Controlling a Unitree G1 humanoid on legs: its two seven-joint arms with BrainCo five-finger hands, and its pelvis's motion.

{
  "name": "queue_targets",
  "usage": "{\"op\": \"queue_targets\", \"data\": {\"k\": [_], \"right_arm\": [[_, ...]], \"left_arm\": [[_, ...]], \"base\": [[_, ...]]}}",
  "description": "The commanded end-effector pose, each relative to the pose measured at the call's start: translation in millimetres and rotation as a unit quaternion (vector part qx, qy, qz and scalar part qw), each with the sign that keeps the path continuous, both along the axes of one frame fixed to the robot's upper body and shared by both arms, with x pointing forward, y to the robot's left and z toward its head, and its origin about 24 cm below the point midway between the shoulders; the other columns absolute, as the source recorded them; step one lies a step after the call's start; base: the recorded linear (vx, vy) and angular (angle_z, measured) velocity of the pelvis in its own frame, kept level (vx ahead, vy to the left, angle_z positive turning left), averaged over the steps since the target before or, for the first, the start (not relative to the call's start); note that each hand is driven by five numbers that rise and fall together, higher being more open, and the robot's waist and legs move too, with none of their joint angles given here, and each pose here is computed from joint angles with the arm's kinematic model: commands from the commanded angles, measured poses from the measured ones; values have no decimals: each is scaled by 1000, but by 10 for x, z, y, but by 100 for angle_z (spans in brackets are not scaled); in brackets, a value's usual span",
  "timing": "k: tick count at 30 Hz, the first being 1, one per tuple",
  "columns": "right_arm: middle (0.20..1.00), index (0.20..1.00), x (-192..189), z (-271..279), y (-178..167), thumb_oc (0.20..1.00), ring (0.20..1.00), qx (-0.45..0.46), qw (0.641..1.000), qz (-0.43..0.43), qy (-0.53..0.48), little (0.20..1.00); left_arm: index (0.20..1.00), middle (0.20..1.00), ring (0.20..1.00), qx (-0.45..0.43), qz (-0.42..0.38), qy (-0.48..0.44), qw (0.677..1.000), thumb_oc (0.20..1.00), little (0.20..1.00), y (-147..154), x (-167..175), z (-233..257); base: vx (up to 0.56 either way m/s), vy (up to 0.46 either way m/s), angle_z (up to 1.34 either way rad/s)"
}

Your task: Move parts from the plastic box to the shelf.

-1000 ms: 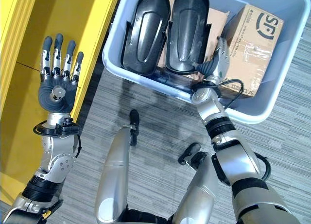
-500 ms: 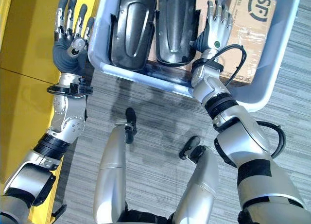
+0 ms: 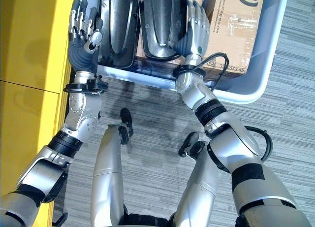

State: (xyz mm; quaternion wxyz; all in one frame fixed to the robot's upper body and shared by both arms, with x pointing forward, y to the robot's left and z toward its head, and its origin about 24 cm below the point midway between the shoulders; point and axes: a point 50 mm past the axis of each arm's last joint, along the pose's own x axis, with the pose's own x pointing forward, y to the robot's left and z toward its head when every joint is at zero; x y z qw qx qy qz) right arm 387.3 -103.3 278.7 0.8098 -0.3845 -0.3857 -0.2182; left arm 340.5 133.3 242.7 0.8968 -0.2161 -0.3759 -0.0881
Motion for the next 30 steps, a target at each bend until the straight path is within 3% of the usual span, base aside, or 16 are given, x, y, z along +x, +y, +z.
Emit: {"op": "queue_targets", "data": {"k": [1,6,13,16,22,28,30], "right_arm": [[1000,1000,-51,107,-66,1000,1000,-20,997,-25,-71,1000],[1000,1000,-149,180,-2,1000,1000,-44,990,-34,-128,1000],[1000,1000,-8,-76,-113,1000,1000,96,995,-24,-2,1000],[1000,1000,42,-184,-89,1000,1000,122,991,23,47,1000],[1000,1000,83,-165,65,1000,1000,122,986,75,85,1000],[1000,1000,106,-109,59,1000,1000,60,993,38,91,1000],[1000,1000,116,-135,46,1000,1000,110,987,47,105,1000]], "left_arm": [[1000,1000,1000,-9,-9,-50,999,1000,1000,-109,-101,151],[1000,1000,1000,-4,-8,-51,999,1000,1000,-92,-123,104],[1000,1000,1000,-7,-7,-44,999,1000,1000,-116,-120,38],[1000,1000,1000,-9,-7,-41,999,1000,1000,-140,-112,32],[1000,1000,1000,-16,-6,-35,999,1000,1000,-171,-89,105],[1000,1000,1000,-11,-2,-31,999,1000,1000,-169,-85,139],[1000,1000,1000,-7,-5,-30,1000,1000,1000,-161,-83,133]], "base": [[40,-4,1],[30,-2,1],[7,2,0],[7,11,0],[11,11,2],[20,-12,8],[15,-12,4]]}}
